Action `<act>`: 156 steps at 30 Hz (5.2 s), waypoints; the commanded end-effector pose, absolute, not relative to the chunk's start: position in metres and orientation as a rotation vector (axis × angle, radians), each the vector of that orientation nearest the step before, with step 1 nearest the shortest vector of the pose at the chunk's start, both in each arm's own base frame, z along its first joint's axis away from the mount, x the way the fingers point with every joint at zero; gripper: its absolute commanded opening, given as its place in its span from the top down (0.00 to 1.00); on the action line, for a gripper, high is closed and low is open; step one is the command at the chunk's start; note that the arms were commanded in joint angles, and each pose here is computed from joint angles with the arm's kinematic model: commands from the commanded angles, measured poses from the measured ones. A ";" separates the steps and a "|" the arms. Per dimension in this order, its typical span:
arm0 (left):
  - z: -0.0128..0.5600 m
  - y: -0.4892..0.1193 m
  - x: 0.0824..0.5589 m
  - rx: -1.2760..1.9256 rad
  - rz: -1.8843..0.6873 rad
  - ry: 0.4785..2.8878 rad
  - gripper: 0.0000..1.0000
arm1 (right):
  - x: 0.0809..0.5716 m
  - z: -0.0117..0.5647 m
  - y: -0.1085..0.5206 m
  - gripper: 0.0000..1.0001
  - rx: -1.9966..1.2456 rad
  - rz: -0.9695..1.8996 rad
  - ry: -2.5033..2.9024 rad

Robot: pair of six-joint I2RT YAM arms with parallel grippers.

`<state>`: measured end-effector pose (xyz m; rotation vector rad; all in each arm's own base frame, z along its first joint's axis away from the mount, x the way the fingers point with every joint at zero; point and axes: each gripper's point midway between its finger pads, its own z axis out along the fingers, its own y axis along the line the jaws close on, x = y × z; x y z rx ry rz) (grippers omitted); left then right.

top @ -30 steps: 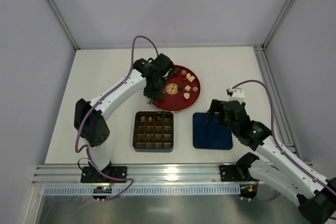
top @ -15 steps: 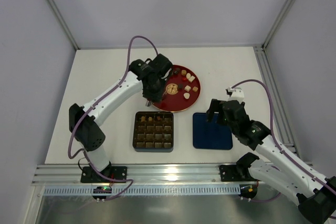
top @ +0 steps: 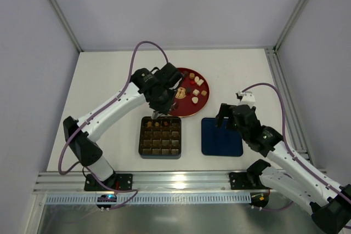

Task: Pack the chocolate

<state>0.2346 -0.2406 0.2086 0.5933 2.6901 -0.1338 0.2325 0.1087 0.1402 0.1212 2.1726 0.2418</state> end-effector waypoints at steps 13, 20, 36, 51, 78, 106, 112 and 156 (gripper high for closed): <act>0.225 -0.238 0.183 0.606 -0.200 2.663 0.71 | 0.239 0.155 0.111 0.00 0.146 0.268 2.122; 0.219 -0.240 0.169 0.615 -0.212 2.674 0.71 | 0.238 0.154 0.111 0.00 0.147 0.265 2.124; 0.207 -0.245 0.170 0.624 -0.182 2.677 0.69 | 0.236 0.155 0.109 0.00 0.151 0.267 2.121; 0.200 -0.248 0.174 0.639 -0.170 2.681 0.66 | 0.235 0.155 0.107 0.00 0.151 0.263 2.117; 0.203 -0.248 0.176 0.638 -0.164 2.671 0.62 | 0.234 0.153 0.107 0.00 0.153 0.263 2.118; 0.210 -0.317 0.306 0.561 -0.117 2.575 0.61 | 0.230 0.161 0.103 0.00 0.139 0.259 2.113; 0.196 -0.317 0.329 0.535 -0.083 2.587 0.61 | 0.230 0.165 0.101 0.00 0.137 0.254 2.104; 0.168 -0.326 0.354 0.489 -0.130 2.640 0.61 | 0.227 0.163 0.099 0.00 0.131 0.245 2.109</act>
